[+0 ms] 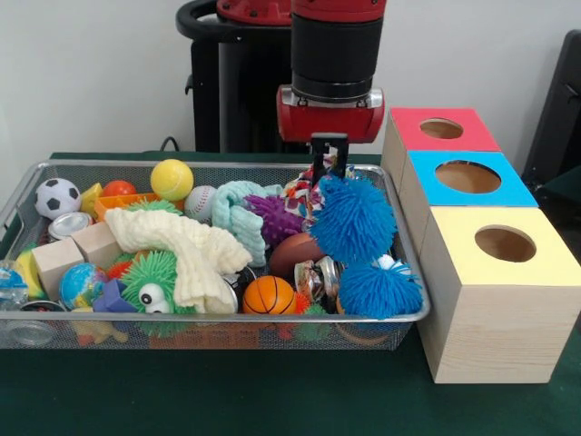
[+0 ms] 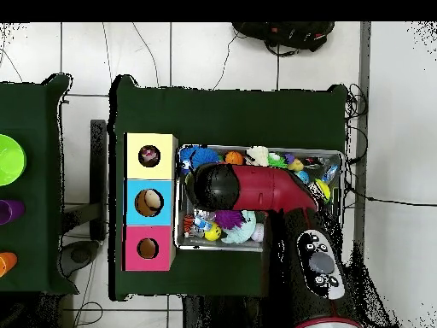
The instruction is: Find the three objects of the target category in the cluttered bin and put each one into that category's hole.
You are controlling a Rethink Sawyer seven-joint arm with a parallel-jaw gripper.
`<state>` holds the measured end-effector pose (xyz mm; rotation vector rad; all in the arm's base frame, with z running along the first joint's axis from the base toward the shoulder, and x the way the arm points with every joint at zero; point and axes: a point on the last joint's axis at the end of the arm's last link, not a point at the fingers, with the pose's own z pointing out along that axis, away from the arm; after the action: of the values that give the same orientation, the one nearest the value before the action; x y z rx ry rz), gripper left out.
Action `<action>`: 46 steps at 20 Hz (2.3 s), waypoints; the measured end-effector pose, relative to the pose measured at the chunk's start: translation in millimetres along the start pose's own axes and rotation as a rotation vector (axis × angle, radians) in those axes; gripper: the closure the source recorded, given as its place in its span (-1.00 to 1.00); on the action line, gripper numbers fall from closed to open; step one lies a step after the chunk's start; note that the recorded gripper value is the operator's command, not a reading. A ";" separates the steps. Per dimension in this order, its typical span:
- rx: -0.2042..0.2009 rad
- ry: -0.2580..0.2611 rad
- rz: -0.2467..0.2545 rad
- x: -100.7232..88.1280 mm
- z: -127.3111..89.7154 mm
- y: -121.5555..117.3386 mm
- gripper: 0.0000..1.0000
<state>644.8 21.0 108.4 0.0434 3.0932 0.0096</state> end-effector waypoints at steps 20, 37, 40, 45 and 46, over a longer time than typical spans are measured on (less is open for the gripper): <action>0.007 0.005 0.014 1.9 1.8 -7.7 -1.00; -0.007 -0.112 0.061 -1.9 55.4 -31.1 -1.00; -0.005 -0.127 0.068 0.8 66.9 -39.9 -1.00; 0.003 -0.150 0.057 9.3 84.6 -52.2 -1.00; 0.006 -0.153 0.053 11.9 87.3 -54.7 -1.00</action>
<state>635.6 -32.8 20.3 0.1209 2.9380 -0.0004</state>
